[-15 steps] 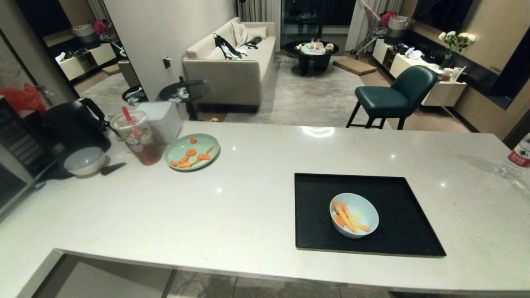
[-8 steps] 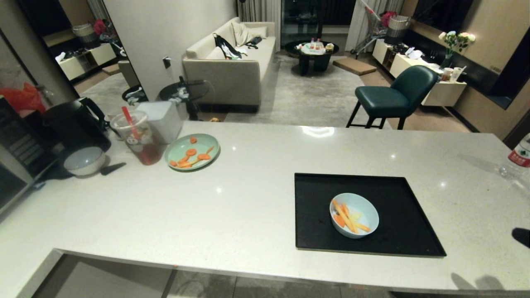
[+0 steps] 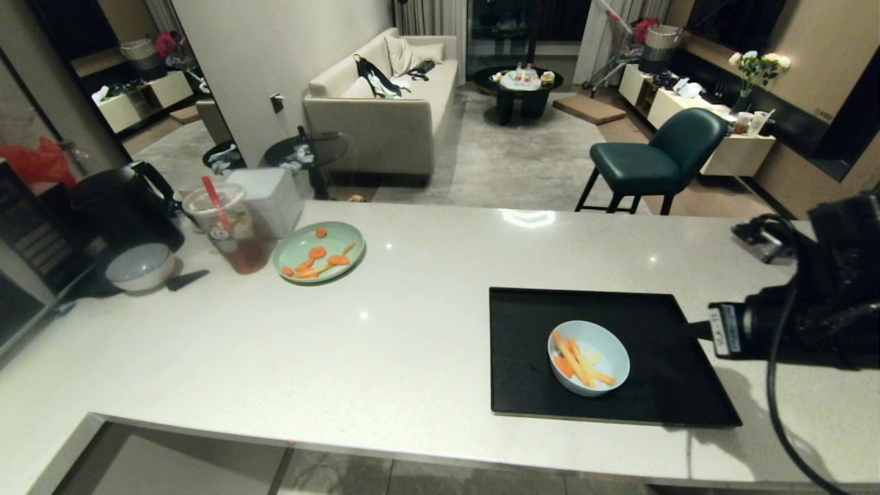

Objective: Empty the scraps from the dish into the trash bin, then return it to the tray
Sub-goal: Pick up the bowl with leftover food

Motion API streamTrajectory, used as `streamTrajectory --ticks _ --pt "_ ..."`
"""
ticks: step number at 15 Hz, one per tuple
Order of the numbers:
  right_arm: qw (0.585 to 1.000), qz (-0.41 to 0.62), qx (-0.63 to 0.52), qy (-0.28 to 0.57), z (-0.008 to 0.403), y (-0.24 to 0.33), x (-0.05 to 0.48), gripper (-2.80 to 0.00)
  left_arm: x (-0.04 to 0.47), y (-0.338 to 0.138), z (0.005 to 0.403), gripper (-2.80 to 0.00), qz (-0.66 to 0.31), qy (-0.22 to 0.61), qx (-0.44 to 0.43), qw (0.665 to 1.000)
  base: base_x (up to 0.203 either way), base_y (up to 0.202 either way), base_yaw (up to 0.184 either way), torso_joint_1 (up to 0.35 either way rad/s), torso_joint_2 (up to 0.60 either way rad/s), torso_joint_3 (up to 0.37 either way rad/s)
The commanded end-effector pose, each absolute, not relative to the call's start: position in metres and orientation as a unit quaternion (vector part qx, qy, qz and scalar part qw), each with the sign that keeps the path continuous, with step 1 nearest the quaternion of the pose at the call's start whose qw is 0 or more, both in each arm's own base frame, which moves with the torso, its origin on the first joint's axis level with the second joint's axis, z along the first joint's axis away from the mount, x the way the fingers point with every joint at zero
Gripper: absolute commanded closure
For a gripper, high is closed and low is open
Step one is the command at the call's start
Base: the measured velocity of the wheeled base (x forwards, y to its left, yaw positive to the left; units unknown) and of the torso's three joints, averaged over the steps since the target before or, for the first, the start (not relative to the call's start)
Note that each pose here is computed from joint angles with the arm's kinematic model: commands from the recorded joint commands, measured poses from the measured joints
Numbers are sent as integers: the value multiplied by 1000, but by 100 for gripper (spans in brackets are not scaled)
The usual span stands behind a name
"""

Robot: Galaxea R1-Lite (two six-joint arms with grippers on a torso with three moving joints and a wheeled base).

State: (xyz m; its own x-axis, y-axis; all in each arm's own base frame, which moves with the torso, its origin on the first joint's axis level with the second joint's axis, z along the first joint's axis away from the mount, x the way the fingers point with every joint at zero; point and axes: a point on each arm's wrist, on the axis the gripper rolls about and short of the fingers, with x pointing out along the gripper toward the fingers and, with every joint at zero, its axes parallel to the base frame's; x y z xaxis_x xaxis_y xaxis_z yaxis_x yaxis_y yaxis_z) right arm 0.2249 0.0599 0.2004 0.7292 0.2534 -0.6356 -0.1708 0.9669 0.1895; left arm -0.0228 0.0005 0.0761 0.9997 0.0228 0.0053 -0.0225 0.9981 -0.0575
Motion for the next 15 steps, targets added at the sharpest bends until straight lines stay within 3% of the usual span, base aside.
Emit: streamTrajectory --ticks 1,9,15 --pt "904 108 68 409 177 86 274 -280 -23 1 76 0 11 -3 -29 1000 0 0 0 0 0 0" --pt "881 95 57 461 166 101 306 -280 -23 1 76 0 11 -3 -29 1000 0 0 0 0 0 0" --pt "872 50 73 482 155 72 307 -280 -23 1 76 0 11 -3 -29 1000 0 0 0 0 0 0"
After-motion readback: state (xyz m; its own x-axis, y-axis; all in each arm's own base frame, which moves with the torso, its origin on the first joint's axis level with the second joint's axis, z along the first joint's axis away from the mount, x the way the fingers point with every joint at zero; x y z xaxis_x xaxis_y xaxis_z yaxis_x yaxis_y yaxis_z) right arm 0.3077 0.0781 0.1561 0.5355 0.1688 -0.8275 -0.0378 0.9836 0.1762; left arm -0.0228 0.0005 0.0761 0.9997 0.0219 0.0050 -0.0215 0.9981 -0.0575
